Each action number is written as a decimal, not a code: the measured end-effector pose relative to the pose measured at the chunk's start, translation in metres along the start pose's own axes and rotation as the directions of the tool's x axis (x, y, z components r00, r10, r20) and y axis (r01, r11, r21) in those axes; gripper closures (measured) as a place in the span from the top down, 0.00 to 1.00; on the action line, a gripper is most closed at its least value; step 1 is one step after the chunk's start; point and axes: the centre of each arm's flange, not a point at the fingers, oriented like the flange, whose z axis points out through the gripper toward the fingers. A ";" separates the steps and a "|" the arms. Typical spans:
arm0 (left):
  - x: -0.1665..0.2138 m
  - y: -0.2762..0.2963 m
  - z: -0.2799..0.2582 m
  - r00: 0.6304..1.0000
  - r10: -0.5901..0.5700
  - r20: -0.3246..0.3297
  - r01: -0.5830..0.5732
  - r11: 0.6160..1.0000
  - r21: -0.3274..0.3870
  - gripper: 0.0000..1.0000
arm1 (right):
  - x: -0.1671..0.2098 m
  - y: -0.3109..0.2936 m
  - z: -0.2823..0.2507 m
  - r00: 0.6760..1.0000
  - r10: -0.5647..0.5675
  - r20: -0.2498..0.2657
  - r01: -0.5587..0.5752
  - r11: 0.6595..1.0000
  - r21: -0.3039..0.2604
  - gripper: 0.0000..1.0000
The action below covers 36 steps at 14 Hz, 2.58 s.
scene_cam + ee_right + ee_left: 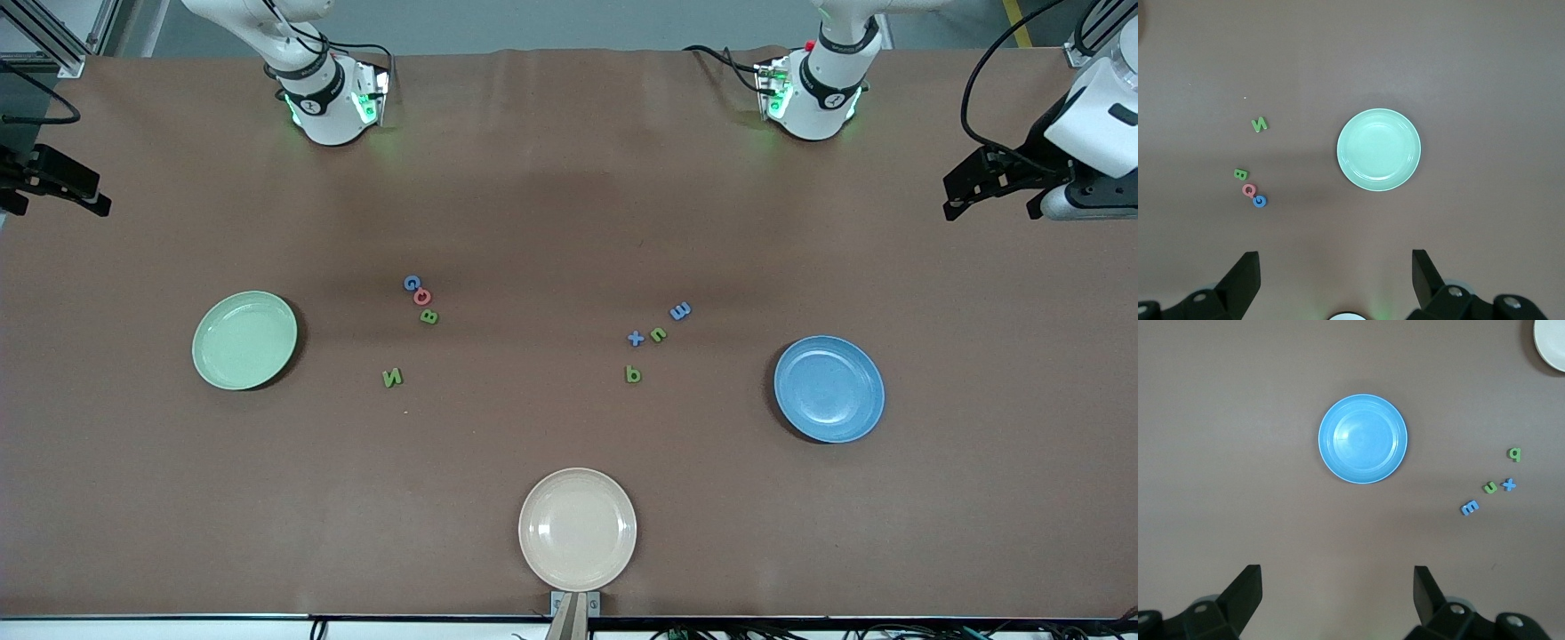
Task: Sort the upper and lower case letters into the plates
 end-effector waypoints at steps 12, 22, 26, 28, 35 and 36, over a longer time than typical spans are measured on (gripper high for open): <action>0.011 0.019 0.039 0.995 -0.060 0.075 0.060 0.998 0.009 1.00 | 0.013 -0.053 0.018 0.995 -0.096 0.020 0.096 0.995 0.001 1.00; -0.022 0.162 0.224 0.945 -0.319 0.074 0.319 0.948 0.019 1.00 | 0.042 -0.243 0.133 0.927 -0.362 0.098 0.366 0.930 -0.022 1.00; -0.033 0.187 0.289 0.900 -0.427 0.087 0.428 0.904 -0.001 1.00 | 0.064 -0.260 0.268 0.926 -0.377 -0.010 0.377 0.926 -0.024 1.00; -0.039 0.209 0.322 0.877 -0.475 0.067 0.474 0.880 0.032 1.00 | 0.061 -0.254 0.343 0.927 -0.374 -0.024 0.374 0.927 -0.026 1.00; -0.054 0.255 0.401 0.805 -0.587 0.080 0.589 0.808 -0.001 0.99 | 0.074 -0.224 0.488 0.914 -0.405 0.021 0.406 0.913 -0.032 1.00; -0.057 0.260 0.407 0.797 -0.597 0.086 0.600 0.800 0.001 0.98 | 0.080 -0.211 0.491 0.913 -0.407 0.024 0.408 0.913 -0.030 1.00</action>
